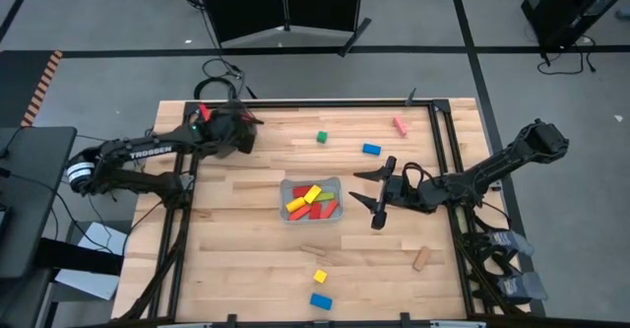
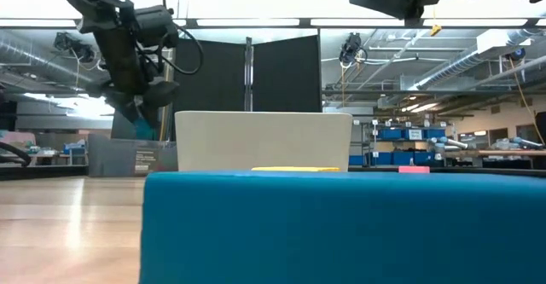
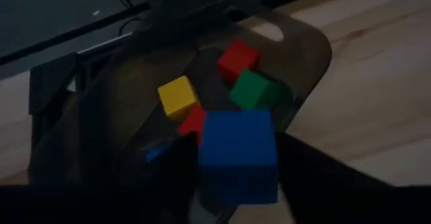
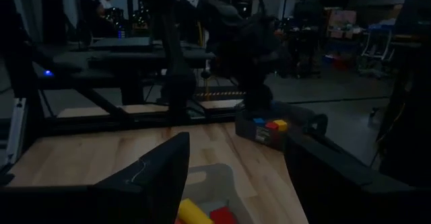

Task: Sort blocks by size
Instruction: Put the blue cube block into the black bin, then put the right brown rectangular block into the gray bin

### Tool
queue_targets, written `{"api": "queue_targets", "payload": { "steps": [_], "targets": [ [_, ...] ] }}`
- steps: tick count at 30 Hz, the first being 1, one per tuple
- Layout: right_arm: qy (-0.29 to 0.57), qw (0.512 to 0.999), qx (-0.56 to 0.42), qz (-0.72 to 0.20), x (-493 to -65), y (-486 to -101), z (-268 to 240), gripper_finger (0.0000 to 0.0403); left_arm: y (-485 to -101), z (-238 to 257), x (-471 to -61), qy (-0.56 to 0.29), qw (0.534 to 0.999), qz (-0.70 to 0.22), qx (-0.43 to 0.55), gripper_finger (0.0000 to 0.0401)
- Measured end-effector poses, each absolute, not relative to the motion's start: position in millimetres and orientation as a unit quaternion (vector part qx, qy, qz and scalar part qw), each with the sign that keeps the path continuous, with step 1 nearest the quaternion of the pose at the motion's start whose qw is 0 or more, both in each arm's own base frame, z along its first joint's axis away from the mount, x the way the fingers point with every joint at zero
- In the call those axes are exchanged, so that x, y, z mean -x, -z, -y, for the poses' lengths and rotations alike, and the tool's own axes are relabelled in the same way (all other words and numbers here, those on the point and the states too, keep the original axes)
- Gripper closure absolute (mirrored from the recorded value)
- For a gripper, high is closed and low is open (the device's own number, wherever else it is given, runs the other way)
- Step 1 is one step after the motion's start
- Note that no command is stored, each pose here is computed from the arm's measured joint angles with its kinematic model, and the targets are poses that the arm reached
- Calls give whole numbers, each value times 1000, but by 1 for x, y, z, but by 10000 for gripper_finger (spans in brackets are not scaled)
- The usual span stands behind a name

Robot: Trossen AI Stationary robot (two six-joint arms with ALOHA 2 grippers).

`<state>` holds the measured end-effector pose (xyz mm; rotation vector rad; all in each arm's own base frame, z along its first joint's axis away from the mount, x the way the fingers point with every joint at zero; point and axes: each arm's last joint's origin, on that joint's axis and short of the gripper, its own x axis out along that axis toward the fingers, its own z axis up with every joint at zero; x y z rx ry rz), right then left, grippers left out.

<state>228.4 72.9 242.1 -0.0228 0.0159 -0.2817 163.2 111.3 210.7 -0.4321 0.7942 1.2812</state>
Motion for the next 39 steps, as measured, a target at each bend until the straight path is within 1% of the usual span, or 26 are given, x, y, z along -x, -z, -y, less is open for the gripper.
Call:
{"api": "queue_targets", "payload": {
  "steps": [3, 5, 7, 10, 14, 19, 22, 24, 28, 32, 34, 36, 39],
  "targets": [
    [137, 991, 7, -14, -228, -241, -75, 150, -213, -114, -164, -571, 716, -350, 198, 112],
    [134, 991, 7, -18, -228, -240, -76, 150, -217, -116, -168, -559, 730, -341, 196, 63],
    [132, 991, 8, -21, -227, -239, -77, 150, -223, -115, -174, -535, 753, -329, 196, 29],
    [125, 992, 9, -23, -226, -239, -80, 151, -231, -107, -187, -486, 794, -308, 196, 8],
    [124, 991, 2, -53, -225, -232, -81, 149, -243, -85, -207, -424, 846, -268, 182, 14],
    [141, 982, -23, -121, -222, -216, -77, 149, -257, -46, -230, -328, 908, -202, 167, 42],
    [153, 974, -30, -164, -218, -206, -76, 149, -265, -22, -238, -277, 932, -164, 166, 62],
    [142, 967, -46, -208, -213, -201, -76, 148, -269, -7, -240, -246, 943, -146, 167, 73],
    [42, 938, -56, -341, -198, -195, -90, 149, -273, 20, -241, -205, 957, -127, 163, 93],
    [-65, 890, -26, -450, -179, -196, -112, 149, -275, 34, -239, -200, 961, -117, 154, 107],
    [-117, 867, -5, -484, -168, -198, -124, 148, -276, 38, -239, -202, 961, -112, 152, 113],
    [-149, 850, 13, -506, -158, -200, -133, 148, -276, 41, -239, -201, 962, -108, 152, 116],
    [-165, 829, 29, -533, -145, -196, -142, 148, -277, 44, -240, -196, 963, -99, 156, 119]
  ]
}}
